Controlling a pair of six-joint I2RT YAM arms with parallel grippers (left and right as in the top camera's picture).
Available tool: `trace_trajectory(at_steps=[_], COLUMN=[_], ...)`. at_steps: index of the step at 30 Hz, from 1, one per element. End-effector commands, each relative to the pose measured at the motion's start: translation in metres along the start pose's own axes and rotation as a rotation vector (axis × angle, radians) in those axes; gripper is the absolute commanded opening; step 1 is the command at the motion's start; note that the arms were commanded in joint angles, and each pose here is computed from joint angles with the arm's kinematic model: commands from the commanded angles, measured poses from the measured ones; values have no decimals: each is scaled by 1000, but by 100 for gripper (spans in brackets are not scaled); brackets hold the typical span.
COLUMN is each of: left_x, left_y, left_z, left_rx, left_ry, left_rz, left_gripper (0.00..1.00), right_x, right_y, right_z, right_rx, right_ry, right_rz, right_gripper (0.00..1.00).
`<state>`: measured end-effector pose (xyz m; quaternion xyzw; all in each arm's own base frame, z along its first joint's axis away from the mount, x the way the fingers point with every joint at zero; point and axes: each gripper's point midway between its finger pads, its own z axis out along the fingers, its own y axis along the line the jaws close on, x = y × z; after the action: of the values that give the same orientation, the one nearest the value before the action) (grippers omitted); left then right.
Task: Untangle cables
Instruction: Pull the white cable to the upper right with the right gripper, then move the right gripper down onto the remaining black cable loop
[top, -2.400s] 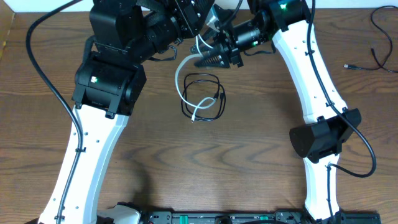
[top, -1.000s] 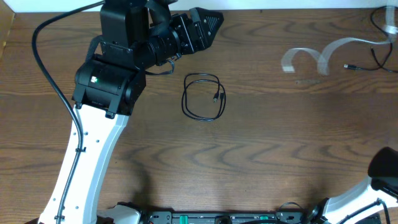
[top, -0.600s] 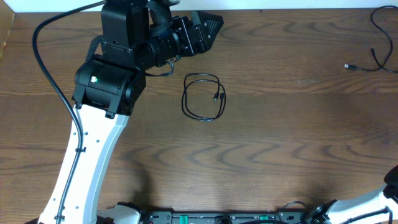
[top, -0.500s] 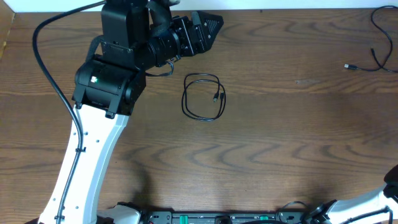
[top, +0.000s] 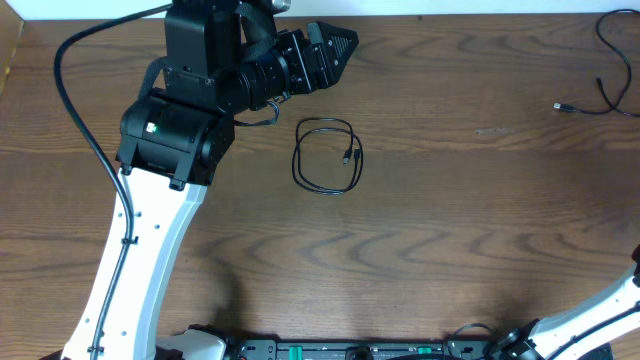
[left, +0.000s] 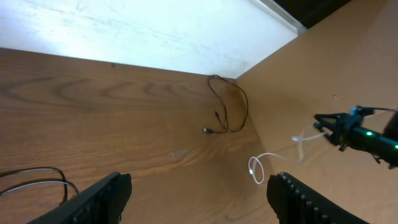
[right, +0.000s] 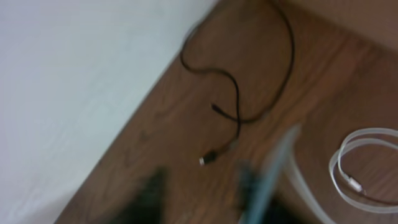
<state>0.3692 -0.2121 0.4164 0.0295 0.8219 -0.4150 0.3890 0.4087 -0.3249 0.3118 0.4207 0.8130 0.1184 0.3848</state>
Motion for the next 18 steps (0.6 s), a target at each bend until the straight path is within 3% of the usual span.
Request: trace_trajectory(at_steps=[1,2,11,18], left_x=[0,0,7,19], left_y=[2,2,6,25], left_z=[-1,-1,-1,0], left_rx=[-10,-11,-27,-102], left_ry=[-5,-3,21,68], left_rz=[24,22,7,68], left_gripper=[75,75,75,75], right_x=[6,8,39,91], right_y=[2,-1,-44,47], right_z=[3,4,-3,13], right_rx=[1,10,291,-56], right_ry=[22,31,115,316], right_rz=[5,11,106,-164], right_gripper=[85,99,99,99])
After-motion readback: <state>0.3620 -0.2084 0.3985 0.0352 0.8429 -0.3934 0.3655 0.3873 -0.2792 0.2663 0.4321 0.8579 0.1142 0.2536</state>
